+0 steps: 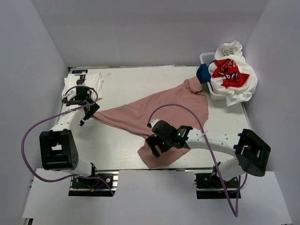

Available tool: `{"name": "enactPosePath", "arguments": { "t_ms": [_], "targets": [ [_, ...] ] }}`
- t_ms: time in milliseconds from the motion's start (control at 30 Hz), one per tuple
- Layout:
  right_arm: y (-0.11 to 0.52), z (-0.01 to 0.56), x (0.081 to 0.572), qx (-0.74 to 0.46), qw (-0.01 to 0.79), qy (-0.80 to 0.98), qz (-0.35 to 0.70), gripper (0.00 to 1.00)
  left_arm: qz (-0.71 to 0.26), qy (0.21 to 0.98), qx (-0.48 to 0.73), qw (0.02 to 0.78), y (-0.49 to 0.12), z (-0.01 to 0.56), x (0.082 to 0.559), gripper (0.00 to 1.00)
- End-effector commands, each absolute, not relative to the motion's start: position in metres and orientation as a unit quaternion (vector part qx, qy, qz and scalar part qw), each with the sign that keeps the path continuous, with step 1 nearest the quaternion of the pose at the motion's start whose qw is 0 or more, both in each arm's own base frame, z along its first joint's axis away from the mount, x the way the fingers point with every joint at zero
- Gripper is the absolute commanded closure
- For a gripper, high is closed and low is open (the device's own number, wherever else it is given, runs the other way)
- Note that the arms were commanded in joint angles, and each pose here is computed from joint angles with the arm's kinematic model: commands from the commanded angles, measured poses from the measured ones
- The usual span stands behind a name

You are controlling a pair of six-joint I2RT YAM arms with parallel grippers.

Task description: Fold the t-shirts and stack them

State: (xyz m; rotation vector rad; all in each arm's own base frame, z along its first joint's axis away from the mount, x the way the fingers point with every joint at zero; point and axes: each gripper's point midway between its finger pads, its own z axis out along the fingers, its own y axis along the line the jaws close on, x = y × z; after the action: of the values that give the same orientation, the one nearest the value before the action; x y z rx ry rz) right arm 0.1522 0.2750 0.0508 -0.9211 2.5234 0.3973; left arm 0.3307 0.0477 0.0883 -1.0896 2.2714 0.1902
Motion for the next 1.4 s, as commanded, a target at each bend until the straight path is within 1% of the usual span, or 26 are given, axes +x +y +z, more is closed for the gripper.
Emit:
{"name": "enactPosePath", "arguments": {
  "t_ms": [0,33,67,133,233,333,367,400,467,533,567,600,667,733,800,833,933,1000,1067,1100,1133,1167,1200,1233,1333,1367],
  "targets": [
    [0.302,0.081,0.140,-0.360,0.255,0.879,0.181,0.10,0.044,0.858,-0.411,0.304,0.046,0.080,0.341,0.00],
    [0.310,0.080,0.123,-0.388,0.253,0.866,0.188,0.10,0.041,0.858,-0.410,0.307,0.049,0.077,0.348,0.00],
    [0.310,0.075,0.119,-0.399,0.251,0.863,0.181,0.10,0.031,0.861,-0.408,0.304,0.046,0.074,0.351,0.05],
    [0.311,0.055,0.103,-0.428,0.232,0.858,0.166,0.10,0.026,0.858,-0.411,0.306,0.048,0.075,0.358,0.11],
    [0.308,0.035,0.098,-0.442,0.227,0.856,0.143,0.10,0.027,0.861,-0.414,0.295,0.050,0.062,0.361,0.20],
    [0.319,0.027,0.098,-0.444,0.243,0.849,0.152,0.10,0.011,0.863,-0.411,0.293,0.045,0.056,0.368,0.31],
    [0.325,0.025,0.098,-0.442,0.248,0.847,0.158,0.11,0.005,0.864,-0.409,0.294,0.043,0.052,0.373,0.34],
    [0.325,0.021,0.100,-0.440,0.248,0.850,0.151,0.14,0.004,0.864,-0.409,0.294,0.043,0.052,0.373,0.42],
    [0.324,0.014,0.101,-0.438,0.246,0.854,0.138,0.17,-0.002,0.868,-0.407,0.283,0.040,0.040,0.373,0.50],
    [0.315,0.007,0.109,-0.423,0.255,0.863,0.109,0.24,-0.003,0.868,-0.407,0.284,0.040,0.038,0.375,0.68],
    [0.309,0.000,0.111,-0.411,0.254,0.870,0.097,0.31,0.000,0.870,-0.408,0.277,0.040,0.033,0.374,0.78],
    [0.301,0.000,0.119,-0.397,0.270,0.874,0.072,0.50,0.002,0.872,-0.408,0.271,0.040,0.028,0.373,1.00],
    [0.294,0.006,0.125,-0.369,0.284,0.883,0.059,0.73,0.008,0.872,-0.409,0.269,0.041,0.027,0.370,1.00],
    [0.286,0.018,0.136,-0.352,0.310,0.882,0.040,0.91,0.014,0.867,-0.411,0.283,0.045,0.036,0.374,1.00],
    [0.289,0.050,0.145,-0.331,0.346,0.876,0.061,0.98,0.023,0.863,-0.406,0.300,0.048,0.047,0.376,1.00],
    [0.286,0.070,0.154,-0.313,0.378,0.869,0.058,1.00,0.022,0.856,-0.407,0.317,0.050,0.060,0.378,1.00],
    [0.285,0.117,0.169,-0.278,0.429,0.856,0.080,1.00,0.026,0.847,-0.405,0.345,0.055,0.080,0.377,1.00],
    [0.278,0.149,0.180,-0.247,0.463,0.846,0.095,1.00,0.013,0.841,-0.384,0.381,0.050,0.101,0.375,1.00],
    [0.271,0.161,0.187,-0.229,0.480,0.841,0.094,1.00,-0.007,0.835,-0.382,0.397,0.048,0.116,0.373,1.00],
    [0.271,0.167,0.186,-0.235,0.486,0.835,0.105,1.00,-0.015,0.837,-0.379,0.395,0.044,0.116,0.374,0.85],
    [0.266,0.173,0.190,-0.225,0.491,0.835,0.108,1.00,-0.016,0.837,-0.379,0.395,0.044,0.118,0.371,0.81],
    [0.259,0.174,0.192,-0.217,0.495,0.836,0.095,1.00,-0.010,0.837,-0.377,0.396,0.046,0.118,0.371,0.80],
    [0.256,0.179,0.193,-0.208,0.497,0.836,0.099,1.00,-0.006,0.842,-0.377,0.386,0.046,0.112,0.369,0.72],
    [0.246,0.179,0.196,-0.202,0.497,0.840,0.081,1.00,-0.001,0.848,-0.373,0.377,0.046,0.107,0.366,0.49],
    [0.236,0.190,0.200,-0.184,0.507,0.838,0.083,1.00,0.005,0.855,-0.377,0.356,0.046,0.091,0.363,0.33],
    [0.232,0.193,0.202,-0.175,0.513,0.836,0.079,1.00,0.005,0.855,-0.377,0.355,0.046,0.088,0.365,0.30]
  ]
}}
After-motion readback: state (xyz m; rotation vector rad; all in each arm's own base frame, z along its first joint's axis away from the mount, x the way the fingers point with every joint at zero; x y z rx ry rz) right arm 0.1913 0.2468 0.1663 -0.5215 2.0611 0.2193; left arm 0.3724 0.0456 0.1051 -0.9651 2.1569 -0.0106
